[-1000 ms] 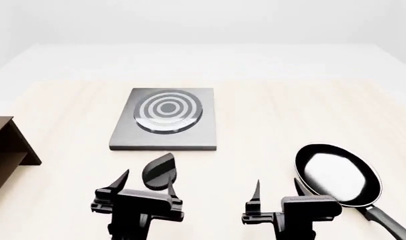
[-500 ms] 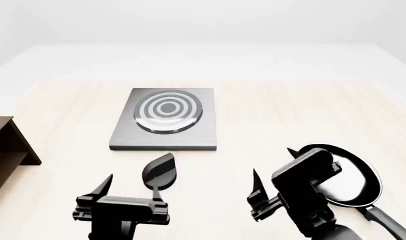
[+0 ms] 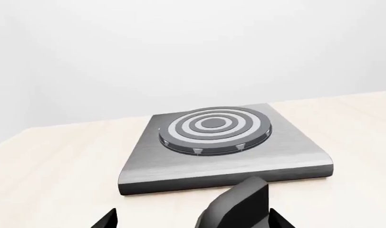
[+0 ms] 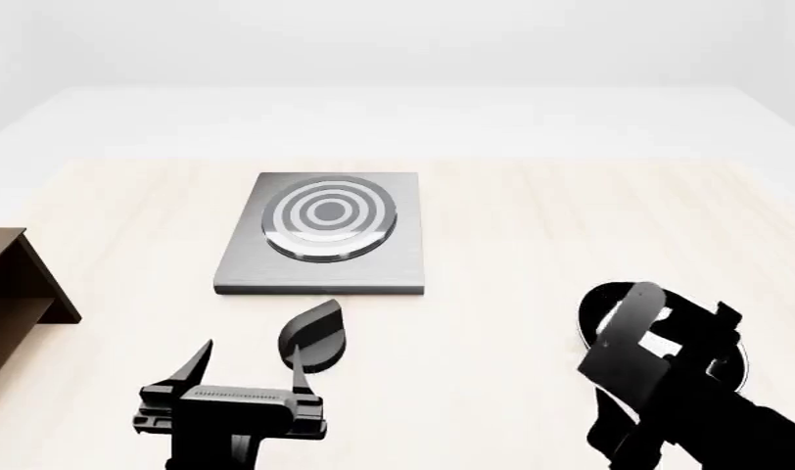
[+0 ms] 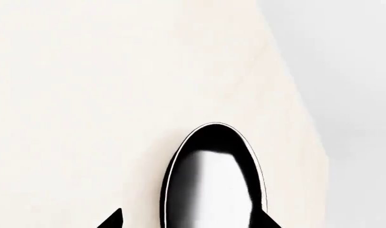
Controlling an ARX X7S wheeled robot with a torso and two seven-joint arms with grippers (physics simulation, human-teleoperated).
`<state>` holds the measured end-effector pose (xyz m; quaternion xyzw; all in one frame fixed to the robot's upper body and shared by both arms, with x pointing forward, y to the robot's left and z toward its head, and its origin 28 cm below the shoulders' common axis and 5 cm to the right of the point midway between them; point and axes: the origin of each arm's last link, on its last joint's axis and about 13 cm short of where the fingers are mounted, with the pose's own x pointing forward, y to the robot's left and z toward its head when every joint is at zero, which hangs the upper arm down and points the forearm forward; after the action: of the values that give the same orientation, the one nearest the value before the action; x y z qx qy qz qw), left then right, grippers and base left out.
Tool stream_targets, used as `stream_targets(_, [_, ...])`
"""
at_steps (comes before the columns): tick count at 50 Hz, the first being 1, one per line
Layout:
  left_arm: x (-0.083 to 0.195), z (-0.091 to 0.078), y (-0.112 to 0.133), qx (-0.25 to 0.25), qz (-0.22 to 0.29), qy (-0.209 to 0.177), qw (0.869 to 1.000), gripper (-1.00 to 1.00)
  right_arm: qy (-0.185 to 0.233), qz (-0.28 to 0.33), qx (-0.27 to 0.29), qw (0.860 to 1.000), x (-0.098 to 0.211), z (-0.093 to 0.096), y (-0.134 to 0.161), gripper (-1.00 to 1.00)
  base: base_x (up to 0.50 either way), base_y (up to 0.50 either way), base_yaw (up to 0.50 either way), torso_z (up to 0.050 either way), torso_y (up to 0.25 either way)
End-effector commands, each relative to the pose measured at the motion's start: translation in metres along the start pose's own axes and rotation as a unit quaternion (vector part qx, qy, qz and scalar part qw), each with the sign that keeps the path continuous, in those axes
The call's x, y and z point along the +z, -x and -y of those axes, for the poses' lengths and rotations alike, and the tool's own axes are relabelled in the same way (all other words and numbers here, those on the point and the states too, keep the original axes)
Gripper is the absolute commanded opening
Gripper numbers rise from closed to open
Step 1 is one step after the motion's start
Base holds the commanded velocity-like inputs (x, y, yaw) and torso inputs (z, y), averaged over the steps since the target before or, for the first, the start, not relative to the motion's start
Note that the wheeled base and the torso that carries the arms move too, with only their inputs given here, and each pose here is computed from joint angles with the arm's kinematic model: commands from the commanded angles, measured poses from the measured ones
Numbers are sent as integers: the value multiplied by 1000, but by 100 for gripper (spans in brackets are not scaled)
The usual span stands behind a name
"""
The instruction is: Turn on the stove and put the frying pan on it.
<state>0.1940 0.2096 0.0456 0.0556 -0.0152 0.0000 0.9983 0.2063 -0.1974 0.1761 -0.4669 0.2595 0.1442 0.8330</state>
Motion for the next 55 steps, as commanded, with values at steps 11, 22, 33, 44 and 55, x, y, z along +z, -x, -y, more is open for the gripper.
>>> stream_targets(11, [0,0,-2,-5,3,-1,1000,100,3,-192,45,980,-42,16,11,100,0,0,0,0,0])
stream_targets(22, [0,1,-2,-7,2,-2,1000,100,5,-258,45,965,-63,10,4,100,0,0,0,0,0])
stream_targets(33, [-1,1,-1,-8,2,-5,1000,100,-4,-275,35,961,-71,11,-3,100,0,0,0,0,0])
stream_targets(44, [-1,2,-2,-8,1,-8,1000,100,-70,-242,4,968,-75,23,-6,100,0,0,0,0,0])
stream_targets(55, [-2,4,-2,-10,-1,-11,1000,100,-133,-206,8,970,-86,21,-16,100,0,0,0,0,0])
